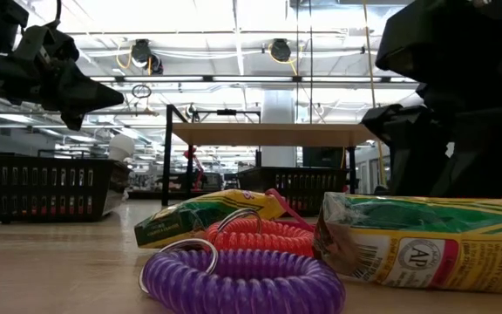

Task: Pick & Place Office Desk Supplies
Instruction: Put the blue spring rubberband into the right black bin

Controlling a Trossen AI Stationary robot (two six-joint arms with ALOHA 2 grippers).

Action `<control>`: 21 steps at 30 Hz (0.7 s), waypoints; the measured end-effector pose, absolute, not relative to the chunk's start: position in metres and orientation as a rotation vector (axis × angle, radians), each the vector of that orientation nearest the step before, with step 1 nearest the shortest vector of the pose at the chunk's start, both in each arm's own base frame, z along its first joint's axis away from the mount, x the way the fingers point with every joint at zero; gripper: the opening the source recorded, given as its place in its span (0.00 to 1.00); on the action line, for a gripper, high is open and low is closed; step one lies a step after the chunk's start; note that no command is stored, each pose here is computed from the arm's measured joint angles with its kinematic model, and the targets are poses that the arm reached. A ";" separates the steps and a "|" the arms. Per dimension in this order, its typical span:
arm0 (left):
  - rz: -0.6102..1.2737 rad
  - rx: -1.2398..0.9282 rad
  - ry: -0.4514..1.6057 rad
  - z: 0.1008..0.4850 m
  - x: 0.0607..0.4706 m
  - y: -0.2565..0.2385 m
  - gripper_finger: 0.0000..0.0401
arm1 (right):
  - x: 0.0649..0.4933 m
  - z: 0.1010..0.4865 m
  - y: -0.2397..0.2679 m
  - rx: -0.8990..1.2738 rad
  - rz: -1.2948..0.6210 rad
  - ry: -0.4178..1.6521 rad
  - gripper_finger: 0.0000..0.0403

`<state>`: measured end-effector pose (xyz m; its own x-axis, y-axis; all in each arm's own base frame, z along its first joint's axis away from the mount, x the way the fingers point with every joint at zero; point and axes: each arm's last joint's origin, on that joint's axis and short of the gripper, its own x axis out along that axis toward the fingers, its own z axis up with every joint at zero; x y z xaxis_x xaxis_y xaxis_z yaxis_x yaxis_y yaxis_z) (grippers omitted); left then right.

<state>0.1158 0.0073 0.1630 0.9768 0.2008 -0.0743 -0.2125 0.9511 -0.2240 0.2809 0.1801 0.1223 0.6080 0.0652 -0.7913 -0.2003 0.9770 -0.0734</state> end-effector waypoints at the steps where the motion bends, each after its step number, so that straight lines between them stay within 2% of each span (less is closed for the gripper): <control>1: 0.210 -0.232 0.050 0.163 0.116 0.007 0.05 | 0.281 0.122 0.180 -0.156 0.161 0.907 0.27; 21: 0.211 -0.224 0.050 0.163 0.116 0.007 0.05 | 0.282 0.116 0.167 -0.034 0.193 0.966 0.06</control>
<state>0.1158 0.0074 0.1631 0.9766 0.2023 -0.0726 -0.2134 0.9530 -0.2152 0.2816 0.1673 0.1159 0.5532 0.1483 -0.8198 -0.1782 0.9823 0.0574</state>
